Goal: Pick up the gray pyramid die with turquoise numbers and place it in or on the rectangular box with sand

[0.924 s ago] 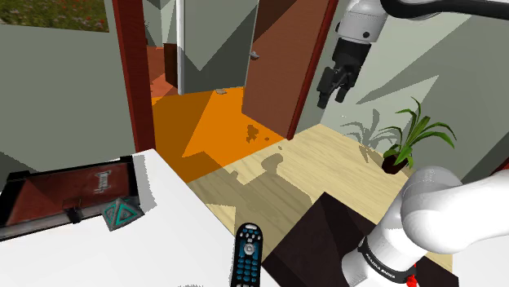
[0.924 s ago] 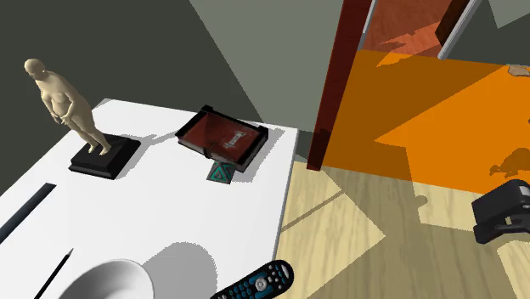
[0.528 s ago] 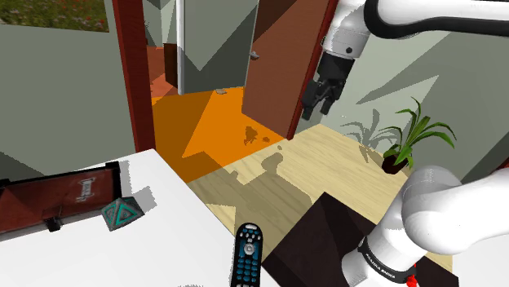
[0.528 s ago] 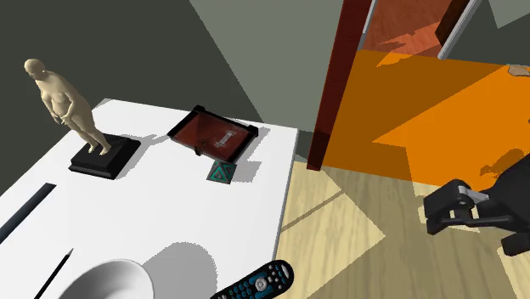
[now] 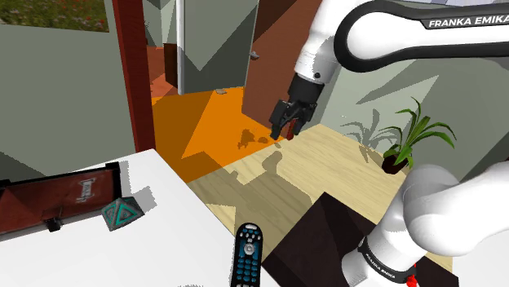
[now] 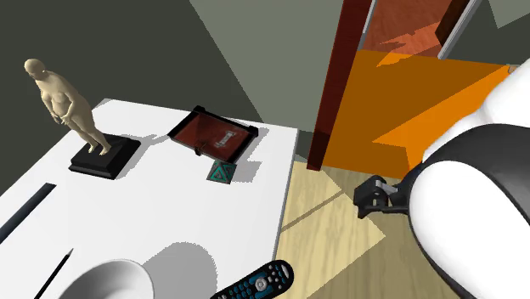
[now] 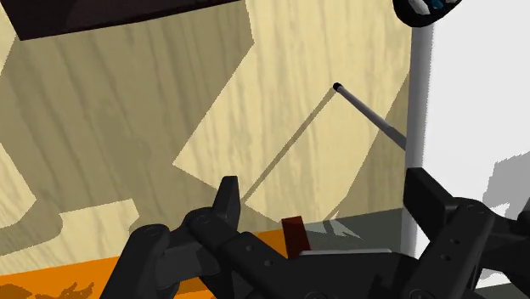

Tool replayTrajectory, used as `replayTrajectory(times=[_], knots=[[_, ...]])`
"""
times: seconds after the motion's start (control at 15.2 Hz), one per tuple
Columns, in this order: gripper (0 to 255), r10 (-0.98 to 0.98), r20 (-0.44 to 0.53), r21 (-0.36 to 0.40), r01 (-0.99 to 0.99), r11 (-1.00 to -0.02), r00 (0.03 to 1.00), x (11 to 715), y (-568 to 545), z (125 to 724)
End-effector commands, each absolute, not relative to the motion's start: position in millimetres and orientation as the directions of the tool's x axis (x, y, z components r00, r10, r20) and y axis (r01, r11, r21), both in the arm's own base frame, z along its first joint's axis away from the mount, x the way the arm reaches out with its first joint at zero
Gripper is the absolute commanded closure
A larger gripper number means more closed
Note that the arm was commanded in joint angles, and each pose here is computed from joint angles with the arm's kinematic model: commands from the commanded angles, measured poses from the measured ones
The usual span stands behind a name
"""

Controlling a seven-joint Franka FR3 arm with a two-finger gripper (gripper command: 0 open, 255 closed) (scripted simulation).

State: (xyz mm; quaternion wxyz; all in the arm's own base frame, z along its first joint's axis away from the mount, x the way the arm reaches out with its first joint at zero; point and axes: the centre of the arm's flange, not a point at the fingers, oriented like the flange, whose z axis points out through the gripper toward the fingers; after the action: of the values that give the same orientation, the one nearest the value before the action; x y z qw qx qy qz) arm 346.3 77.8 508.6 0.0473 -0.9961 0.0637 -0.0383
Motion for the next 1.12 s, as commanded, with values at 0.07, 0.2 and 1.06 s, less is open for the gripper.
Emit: replayTrajectory(times=[0.07,0.2,1.06], knots=[[0,-0.136,0.085,-0.142,-0.123,-0.982,0.987,355.8,103.7,485.6],[0,-0.138,0.093,-0.17,-0.121,-0.978,0.986,363.1,121.0,472.2],[0,-0.161,0.145,-0.343,-0.103,-0.934,0.976,414.1,240.9,398.4]])
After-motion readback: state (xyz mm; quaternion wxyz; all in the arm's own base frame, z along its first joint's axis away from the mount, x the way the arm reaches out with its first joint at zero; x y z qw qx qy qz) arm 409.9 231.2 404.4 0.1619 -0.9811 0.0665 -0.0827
